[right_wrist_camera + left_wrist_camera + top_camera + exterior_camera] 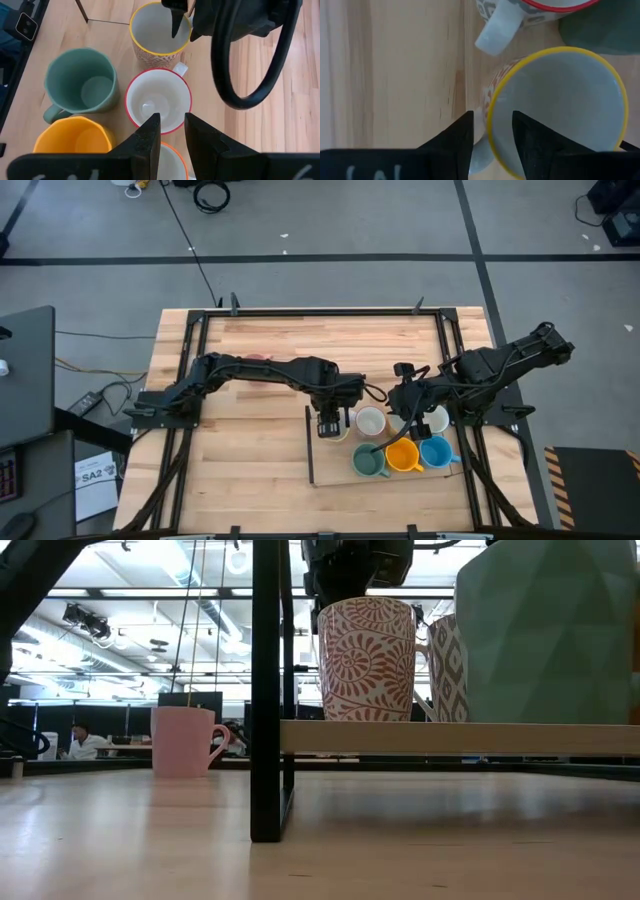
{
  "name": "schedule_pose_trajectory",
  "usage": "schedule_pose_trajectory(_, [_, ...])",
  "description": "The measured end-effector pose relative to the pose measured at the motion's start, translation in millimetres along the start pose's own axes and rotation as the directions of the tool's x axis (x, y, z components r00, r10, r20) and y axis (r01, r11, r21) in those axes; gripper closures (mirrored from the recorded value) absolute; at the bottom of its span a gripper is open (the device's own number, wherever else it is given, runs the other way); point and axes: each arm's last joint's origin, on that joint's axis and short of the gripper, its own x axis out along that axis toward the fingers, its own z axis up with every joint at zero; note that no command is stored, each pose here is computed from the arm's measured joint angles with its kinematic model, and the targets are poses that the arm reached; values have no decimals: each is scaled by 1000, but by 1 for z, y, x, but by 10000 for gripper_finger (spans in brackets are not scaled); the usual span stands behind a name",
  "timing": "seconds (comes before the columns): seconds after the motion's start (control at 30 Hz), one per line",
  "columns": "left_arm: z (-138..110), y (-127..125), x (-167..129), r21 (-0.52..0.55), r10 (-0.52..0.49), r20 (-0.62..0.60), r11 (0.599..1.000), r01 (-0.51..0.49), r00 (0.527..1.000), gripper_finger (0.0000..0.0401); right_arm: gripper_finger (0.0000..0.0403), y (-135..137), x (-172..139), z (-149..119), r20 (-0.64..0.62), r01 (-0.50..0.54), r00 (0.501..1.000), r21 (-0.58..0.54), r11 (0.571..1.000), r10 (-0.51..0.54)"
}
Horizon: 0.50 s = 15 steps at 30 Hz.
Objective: Place coffee mugs
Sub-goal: Put the pink mug on the shelf
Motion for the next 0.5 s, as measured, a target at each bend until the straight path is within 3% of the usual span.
schedule_pose_trajectory(0.2, [3, -2, -15, 17, -5, 19, 1000, 4, 1000, 259, 309, 0, 0, 0, 0, 0, 1000, 0, 1000, 0])
schedule_pose_trajectory(0.5, [7, -5, -73, 89, -15, 126, 996, 4, 992, 259, 309, 0, 0, 0, 0, 0, 1000, 0, 1000, 0])
